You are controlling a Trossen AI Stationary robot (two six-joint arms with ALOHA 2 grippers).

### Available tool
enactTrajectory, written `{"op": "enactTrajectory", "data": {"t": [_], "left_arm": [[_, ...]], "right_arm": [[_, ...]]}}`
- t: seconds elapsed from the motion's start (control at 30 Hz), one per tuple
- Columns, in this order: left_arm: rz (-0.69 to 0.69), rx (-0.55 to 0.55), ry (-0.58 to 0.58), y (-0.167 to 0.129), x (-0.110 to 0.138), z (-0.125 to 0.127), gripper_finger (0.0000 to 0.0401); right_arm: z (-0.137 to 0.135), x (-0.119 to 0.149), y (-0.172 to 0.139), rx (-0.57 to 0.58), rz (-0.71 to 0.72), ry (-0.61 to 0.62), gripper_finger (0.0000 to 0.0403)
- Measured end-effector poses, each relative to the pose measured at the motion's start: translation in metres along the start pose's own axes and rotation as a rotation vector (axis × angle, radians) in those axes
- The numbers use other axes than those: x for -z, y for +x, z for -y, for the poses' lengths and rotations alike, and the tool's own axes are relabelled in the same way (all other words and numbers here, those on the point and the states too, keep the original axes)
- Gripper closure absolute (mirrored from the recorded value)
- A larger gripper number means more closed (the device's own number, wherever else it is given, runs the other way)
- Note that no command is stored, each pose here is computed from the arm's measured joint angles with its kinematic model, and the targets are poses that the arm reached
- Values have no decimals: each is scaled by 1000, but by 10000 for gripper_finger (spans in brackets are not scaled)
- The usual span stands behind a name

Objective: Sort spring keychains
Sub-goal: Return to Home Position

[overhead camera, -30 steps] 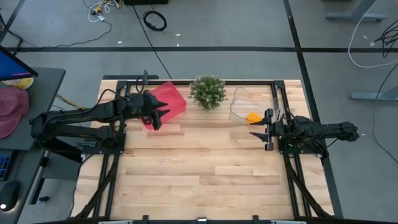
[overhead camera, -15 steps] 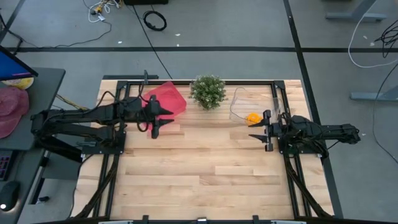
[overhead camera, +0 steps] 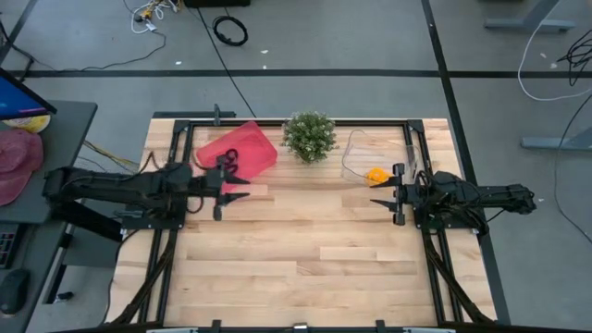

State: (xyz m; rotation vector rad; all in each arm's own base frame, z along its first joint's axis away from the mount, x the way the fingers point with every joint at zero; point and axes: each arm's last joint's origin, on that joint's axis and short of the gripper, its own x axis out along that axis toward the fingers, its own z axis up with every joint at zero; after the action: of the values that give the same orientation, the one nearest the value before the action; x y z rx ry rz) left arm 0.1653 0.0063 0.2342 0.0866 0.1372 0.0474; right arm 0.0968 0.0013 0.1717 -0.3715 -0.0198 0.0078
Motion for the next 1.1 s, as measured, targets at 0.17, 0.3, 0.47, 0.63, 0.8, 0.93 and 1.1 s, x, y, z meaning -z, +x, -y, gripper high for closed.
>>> {"op": "enactTrajectory", "data": {"t": [0.17,0.3,0.47,0.63,0.8,0.93,1.1], "left_arm": [[225,-15,38,-31,4,1,247],[382,25,-18,-52,22,4,247],[520,68,-19,-69,35,6,247],[570,171,-8,-75,31,8,247],[499,211,29,-73,37,10,247],[486,200,50,-71,39,10,247],[417,168,70,-65,52,11,247]], "right_arm": [[0,0,0,0,-1,26,223],[0,0,0,0,1,19,223],[0,0,0,1,1,22,223],[0,0,0,1,1,22,223],[0,0,0,1,0,22,223],[0,0,0,1,1,22,223],[0,0,0,1,2,22,223]]}}
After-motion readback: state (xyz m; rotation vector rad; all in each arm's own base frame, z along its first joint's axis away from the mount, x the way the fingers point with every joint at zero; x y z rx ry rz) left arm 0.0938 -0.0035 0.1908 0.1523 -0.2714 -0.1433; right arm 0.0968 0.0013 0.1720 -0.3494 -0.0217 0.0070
